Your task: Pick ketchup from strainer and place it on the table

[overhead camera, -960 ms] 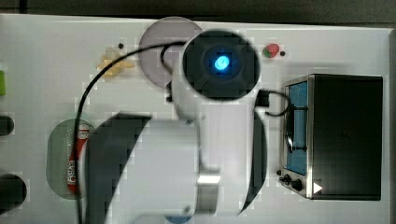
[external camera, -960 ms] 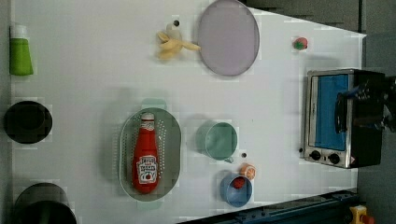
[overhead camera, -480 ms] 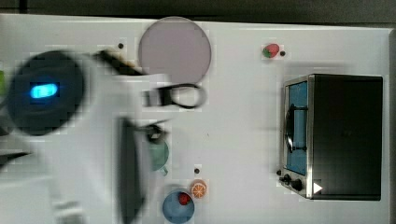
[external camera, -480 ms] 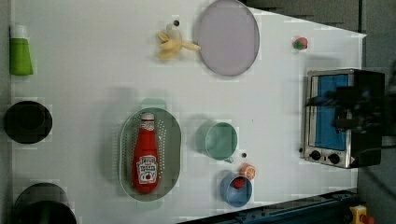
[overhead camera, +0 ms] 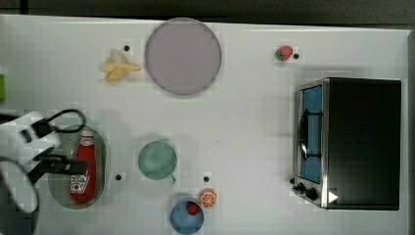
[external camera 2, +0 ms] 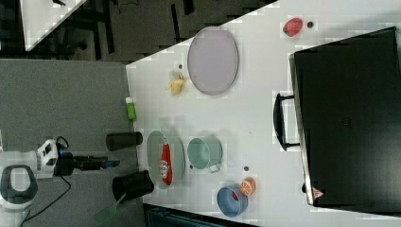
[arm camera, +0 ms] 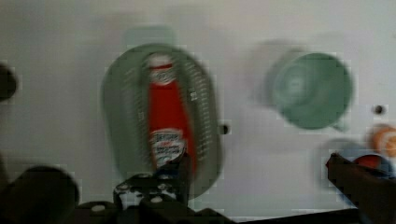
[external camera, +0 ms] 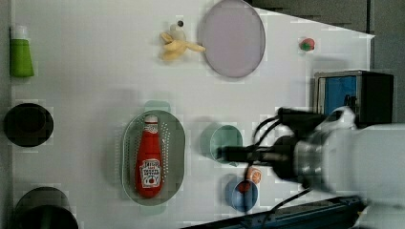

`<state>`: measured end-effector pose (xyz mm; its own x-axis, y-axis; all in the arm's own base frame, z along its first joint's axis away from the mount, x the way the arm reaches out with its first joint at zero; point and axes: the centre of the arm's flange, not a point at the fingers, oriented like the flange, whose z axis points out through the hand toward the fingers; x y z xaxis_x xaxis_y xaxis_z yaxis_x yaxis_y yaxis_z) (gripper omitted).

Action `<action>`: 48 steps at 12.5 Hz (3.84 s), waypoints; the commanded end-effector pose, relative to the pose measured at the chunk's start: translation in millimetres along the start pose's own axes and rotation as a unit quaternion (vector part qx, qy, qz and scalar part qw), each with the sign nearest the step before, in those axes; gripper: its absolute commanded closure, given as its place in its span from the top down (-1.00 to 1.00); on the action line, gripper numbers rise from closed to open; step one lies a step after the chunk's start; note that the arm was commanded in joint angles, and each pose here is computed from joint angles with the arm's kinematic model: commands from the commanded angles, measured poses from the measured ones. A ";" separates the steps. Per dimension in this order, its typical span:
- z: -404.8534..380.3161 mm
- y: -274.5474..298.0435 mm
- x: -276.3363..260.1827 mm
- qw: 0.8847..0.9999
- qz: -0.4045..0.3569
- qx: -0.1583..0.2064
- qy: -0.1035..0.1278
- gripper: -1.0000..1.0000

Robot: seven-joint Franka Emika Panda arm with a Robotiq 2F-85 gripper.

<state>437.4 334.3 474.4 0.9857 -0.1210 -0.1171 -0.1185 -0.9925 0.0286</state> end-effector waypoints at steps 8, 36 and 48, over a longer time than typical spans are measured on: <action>170.9 -32.0 -25.0 0.994 -0.018 0.104 0.033 1.00; 123.7 -18.3 16.5 0.993 0.055 0.102 0.013 0.18; 50.2 255.8 157.9 0.997 0.064 0.004 0.044 0.18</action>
<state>562.8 60.1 412.8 0.9321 -0.3617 -0.0174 -0.3613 -0.9322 0.0187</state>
